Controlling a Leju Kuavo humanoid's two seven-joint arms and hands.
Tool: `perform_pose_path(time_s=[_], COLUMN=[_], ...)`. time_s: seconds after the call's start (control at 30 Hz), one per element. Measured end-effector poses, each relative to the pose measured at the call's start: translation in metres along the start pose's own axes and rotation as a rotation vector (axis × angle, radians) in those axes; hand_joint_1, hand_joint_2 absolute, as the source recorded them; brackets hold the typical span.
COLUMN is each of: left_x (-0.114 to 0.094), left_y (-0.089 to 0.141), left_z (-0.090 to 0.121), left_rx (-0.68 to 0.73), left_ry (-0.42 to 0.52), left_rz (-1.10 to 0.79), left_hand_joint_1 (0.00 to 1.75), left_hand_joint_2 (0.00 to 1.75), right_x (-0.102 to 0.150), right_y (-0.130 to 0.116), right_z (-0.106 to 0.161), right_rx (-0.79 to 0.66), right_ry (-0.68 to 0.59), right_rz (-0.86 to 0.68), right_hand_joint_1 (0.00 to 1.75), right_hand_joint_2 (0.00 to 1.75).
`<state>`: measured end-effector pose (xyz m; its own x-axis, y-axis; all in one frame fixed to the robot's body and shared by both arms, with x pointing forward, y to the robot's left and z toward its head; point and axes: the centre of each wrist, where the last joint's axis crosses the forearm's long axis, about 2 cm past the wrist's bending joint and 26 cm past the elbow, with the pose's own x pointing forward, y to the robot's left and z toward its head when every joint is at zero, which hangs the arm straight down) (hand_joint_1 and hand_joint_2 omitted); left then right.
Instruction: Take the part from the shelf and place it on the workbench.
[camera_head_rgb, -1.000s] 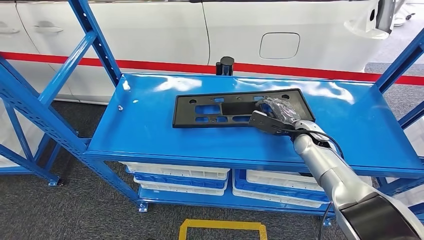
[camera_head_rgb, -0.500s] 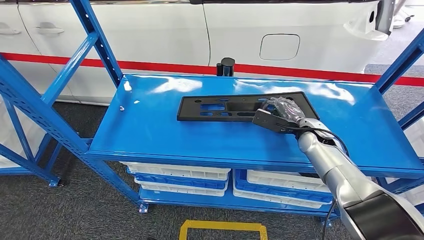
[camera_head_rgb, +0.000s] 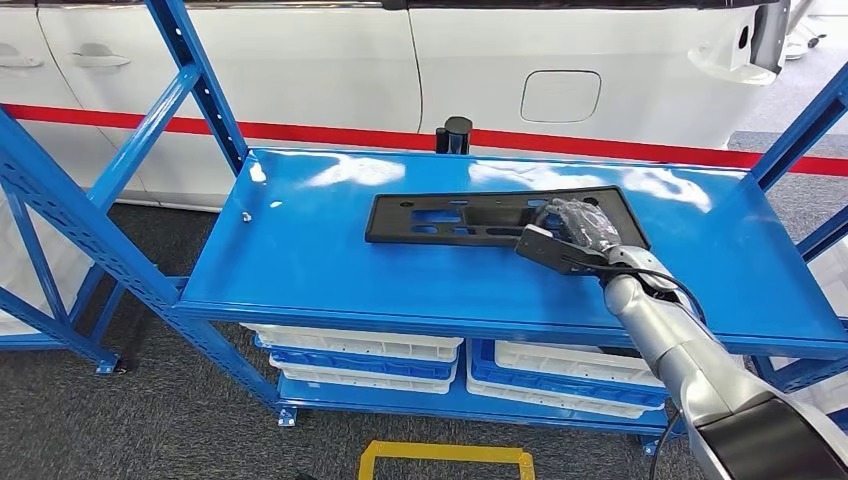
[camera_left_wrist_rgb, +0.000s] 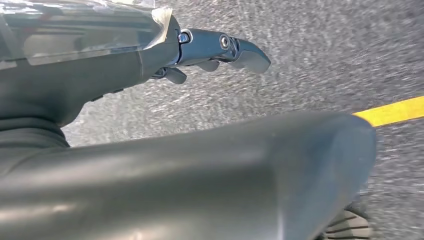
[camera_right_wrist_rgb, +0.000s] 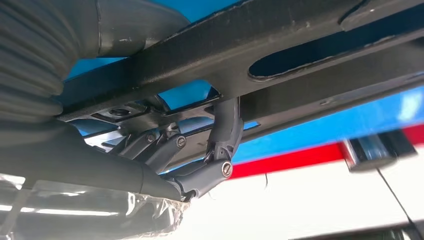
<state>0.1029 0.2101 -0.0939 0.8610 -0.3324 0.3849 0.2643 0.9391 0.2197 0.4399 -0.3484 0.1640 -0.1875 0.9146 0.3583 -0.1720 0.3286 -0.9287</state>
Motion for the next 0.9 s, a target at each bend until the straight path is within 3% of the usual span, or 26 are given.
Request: perform_pose_path(time_s=[0.13, 0.47, 0.6, 0.67, 0.73, 0.8, 0.87, 0.9], left_x=[0.001, 0.002, 0.002, 0.003, 0.003, 0.003, 0.004, 0.005], left_y=[0.0, 0.001, 0.001, 0.002, 0.002, 0.002, 0.002, 0.003], left_z=[0.0, -0.001, -0.001, -0.001, -0.001, -0.001, -0.001, -0.001], left_rx=[0.002, 0.006, 0.024, 0.032, 0.038, 0.044, 0.046, 0.047], left_ry=[-0.022, -0.038, -0.059, -0.066, -0.072, -0.077, -0.079, -0.079], left_rz=[0.012, 0.021, 0.053, 0.06, 0.063, 0.067, 0.077, 0.084], left_hand_joint_1=[0.0, 0.0, 0.0, 0.0, 0.0, 0.0, 0.0, 0.0], left_hand_joint_2=[0.0, 0.0, 1.75, 1.75, 0.87, 0.87, 1.75, 1.75], right_x=[-0.002, -0.003, 0.002, 0.009, 0.016, 0.022, 0.027, 0.029], right_y=[0.006, 0.007, 0.006, 0.0, -0.011, -0.023, -0.034, -0.038], right_z=[0.008, 0.016, 0.022, 0.024, 0.026, 0.027, 0.029, 0.03], right_rx=[-0.088, -0.152, -0.303, -0.376, -0.439, -0.495, -0.542, -0.56], right_ry=[-0.035, -0.064, -0.132, -0.162, -0.189, -0.212, -0.229, -0.236], right_rz=[-0.039, -0.071, -0.137, -0.175, -0.202, -0.22, -0.231, -0.234], right_hand_joint_1=[1.75, 1.75, 1.75, 1.75, 1.75, 1.75, 1.75, 1.75], right_hand_joint_2=[1.75, 1.75, 1.75, 1.75, 1.75, 1.75, 1.75, 1.75])
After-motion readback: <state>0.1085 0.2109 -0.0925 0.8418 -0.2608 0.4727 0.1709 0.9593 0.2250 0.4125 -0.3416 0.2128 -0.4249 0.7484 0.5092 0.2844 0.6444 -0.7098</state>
